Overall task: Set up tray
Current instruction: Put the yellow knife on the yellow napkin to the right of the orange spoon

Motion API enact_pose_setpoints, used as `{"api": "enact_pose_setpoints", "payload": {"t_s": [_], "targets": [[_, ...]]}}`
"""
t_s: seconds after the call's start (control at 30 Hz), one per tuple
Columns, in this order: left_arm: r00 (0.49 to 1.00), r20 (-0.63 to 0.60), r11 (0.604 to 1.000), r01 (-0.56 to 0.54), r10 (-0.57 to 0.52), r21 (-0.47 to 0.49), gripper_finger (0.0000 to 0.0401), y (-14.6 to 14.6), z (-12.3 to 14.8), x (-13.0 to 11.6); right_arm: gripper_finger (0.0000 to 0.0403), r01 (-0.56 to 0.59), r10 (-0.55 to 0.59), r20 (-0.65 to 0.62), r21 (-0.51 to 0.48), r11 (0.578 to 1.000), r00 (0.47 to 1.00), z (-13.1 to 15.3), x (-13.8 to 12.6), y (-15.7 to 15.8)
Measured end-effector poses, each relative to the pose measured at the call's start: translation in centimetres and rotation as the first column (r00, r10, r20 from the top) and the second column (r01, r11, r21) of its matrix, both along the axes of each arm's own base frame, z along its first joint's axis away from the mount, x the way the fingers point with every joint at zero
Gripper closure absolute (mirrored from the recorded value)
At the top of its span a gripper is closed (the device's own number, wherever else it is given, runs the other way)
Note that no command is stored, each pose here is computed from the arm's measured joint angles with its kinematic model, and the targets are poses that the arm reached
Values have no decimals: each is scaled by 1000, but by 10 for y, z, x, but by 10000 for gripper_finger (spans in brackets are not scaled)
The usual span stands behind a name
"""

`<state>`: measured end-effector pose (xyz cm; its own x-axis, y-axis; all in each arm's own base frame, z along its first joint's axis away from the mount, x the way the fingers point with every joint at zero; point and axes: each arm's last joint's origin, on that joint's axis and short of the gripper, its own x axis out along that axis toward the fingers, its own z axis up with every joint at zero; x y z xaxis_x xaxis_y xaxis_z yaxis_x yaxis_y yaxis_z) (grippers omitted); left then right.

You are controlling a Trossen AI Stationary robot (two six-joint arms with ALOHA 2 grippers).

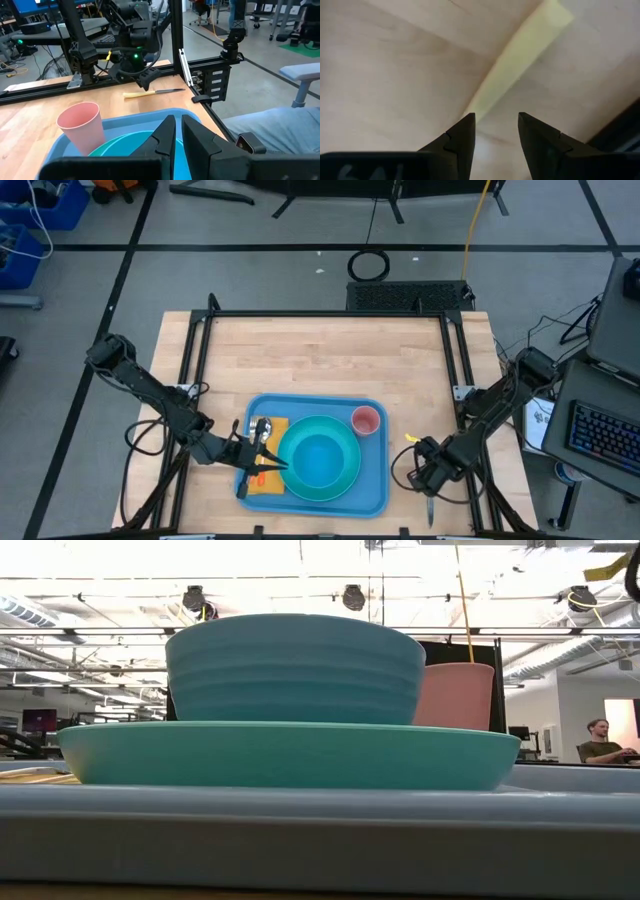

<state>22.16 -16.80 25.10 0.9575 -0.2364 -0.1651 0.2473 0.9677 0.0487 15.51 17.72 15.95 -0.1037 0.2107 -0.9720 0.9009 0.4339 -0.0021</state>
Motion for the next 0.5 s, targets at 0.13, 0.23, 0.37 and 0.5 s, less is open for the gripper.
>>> {"api": "enact_pose_setpoints", "payload": {"t_s": [0.13,0.23,0.37,0.5], "targets": [[1000,0,1000,0,0,0,364,0,0,0,261,7,-6,6,-3,1000,1000,0,-1,1],[1000,0,1000,0,0,0,364,0,0,0,261,8,-7,8,-6,1000,1000,0,-1,1],[1000,0,1000,0,0,0,364,0,0,0,261,13,-12,32,-19,1000,999,0,0,1],[1000,0,1000,0,0,0,364,0,0,0,261,13,-12,34,-16,1000,999,-1,0,1]]}}
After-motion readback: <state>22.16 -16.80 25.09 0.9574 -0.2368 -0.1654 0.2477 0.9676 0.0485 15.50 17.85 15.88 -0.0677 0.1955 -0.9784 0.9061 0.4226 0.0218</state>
